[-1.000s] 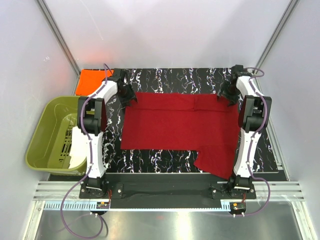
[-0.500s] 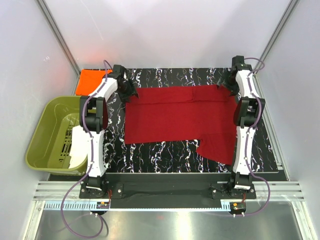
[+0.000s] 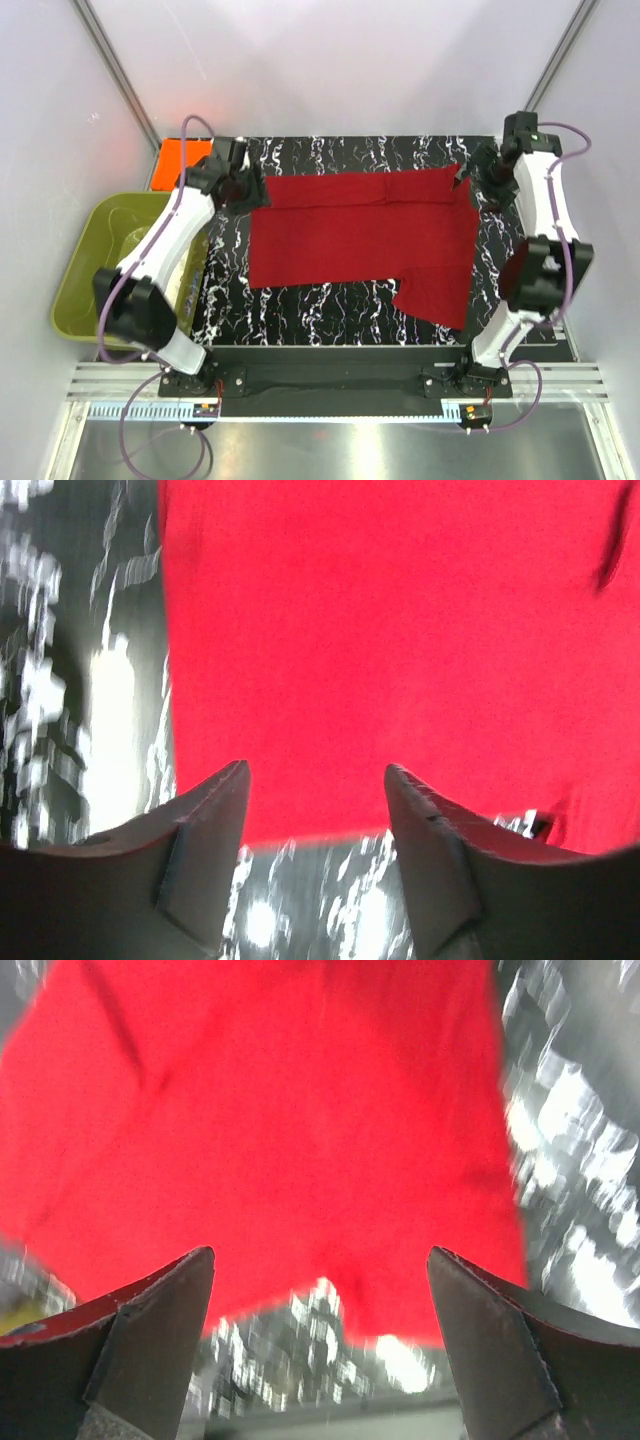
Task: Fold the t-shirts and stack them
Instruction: Fold the tshirt
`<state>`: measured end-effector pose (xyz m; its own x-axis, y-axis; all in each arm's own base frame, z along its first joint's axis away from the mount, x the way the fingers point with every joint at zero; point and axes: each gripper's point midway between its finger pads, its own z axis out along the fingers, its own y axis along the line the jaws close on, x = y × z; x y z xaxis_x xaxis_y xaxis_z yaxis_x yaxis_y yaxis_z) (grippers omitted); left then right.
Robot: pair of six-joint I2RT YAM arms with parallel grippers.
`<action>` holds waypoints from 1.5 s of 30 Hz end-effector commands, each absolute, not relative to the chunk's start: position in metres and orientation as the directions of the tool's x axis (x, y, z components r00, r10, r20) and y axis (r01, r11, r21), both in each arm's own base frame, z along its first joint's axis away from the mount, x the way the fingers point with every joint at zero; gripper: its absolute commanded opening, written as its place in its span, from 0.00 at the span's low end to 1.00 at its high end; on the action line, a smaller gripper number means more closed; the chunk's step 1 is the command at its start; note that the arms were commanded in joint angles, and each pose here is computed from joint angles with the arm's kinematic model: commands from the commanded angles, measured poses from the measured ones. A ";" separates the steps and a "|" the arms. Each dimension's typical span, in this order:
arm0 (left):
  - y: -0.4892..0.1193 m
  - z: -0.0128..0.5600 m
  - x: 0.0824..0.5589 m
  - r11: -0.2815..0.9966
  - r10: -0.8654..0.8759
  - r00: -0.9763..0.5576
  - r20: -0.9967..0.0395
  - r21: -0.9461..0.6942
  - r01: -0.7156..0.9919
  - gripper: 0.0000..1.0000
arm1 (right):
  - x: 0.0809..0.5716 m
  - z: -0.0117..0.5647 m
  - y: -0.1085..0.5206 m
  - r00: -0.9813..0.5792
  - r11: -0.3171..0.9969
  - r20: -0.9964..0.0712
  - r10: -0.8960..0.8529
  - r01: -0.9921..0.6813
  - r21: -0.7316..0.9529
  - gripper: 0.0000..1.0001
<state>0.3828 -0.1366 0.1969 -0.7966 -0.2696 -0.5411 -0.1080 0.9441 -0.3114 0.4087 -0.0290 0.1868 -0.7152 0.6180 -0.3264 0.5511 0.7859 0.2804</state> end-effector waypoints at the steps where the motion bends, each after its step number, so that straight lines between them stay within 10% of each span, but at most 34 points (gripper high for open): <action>1: -0.102 0.144 0.332 0.940 -0.336 -0.825 -0.454 -0.217 -0.264 0.50 | 0.373 0.189 0.017 -0.758 0.762 -0.216 0.615 0.503 0.407 0.94; 11: -0.088 0.082 0.270 0.892 -0.451 -0.828 -0.334 -0.199 -0.406 0.53 | 0.270 0.142 0.051 -0.794 0.739 -0.070 0.604 0.525 0.422 0.84; 45: -0.084 0.019 0.232 0.862 -0.501 -0.857 -0.120 -0.152 -0.483 0.45 | 0.225 0.092 -0.016 -0.382 0.369 0.055 0.922 0.915 0.165 0.87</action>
